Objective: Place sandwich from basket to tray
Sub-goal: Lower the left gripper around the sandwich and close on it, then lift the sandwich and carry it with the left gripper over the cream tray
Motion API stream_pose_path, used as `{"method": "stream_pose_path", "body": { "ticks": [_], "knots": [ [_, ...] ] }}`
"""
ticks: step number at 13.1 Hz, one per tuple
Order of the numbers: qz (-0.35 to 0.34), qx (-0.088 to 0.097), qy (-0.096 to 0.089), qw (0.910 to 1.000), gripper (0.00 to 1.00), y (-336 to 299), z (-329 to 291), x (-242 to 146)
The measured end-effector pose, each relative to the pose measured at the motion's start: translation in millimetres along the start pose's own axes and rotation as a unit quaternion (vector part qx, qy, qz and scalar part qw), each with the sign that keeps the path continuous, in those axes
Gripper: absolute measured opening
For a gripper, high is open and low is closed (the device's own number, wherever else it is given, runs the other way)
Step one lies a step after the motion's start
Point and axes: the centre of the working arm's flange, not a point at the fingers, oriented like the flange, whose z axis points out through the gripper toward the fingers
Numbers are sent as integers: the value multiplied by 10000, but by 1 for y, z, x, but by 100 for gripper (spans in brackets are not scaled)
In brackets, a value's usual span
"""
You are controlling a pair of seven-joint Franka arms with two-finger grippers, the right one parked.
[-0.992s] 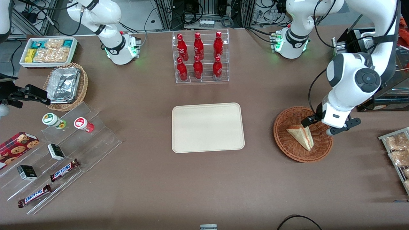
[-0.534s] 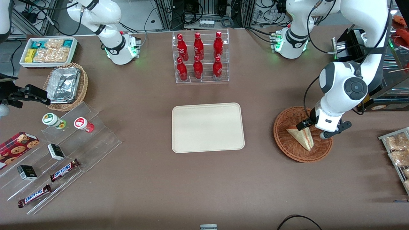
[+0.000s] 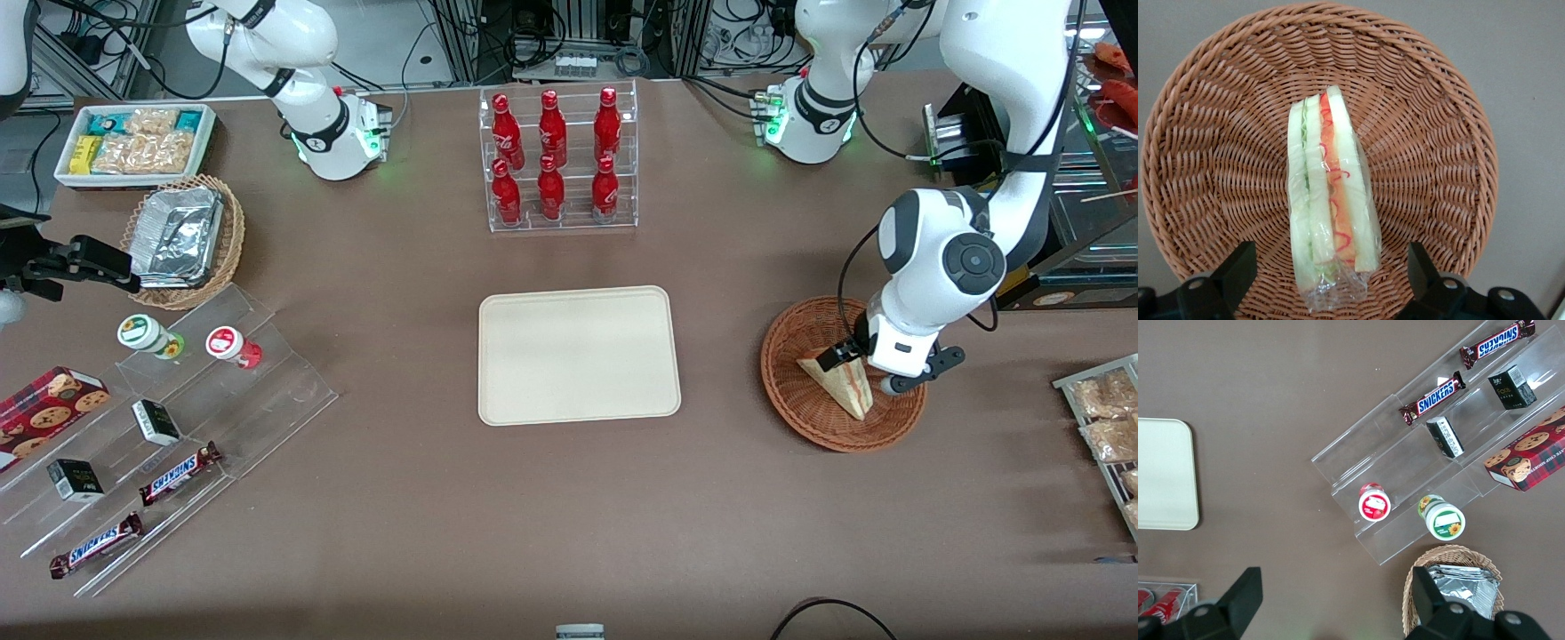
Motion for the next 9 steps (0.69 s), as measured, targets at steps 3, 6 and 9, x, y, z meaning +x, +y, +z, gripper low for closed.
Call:
{"method": "stream_pose_path", "body": {
  "ticks": [3,6,9],
  "knots": [
    [-3,24,-55,10000,100,0,10,0],
    [-20,43,-92,9999,85,-1,16,0],
    [-37,33,-73,10000,48,-1,14,2]
  ]
}}
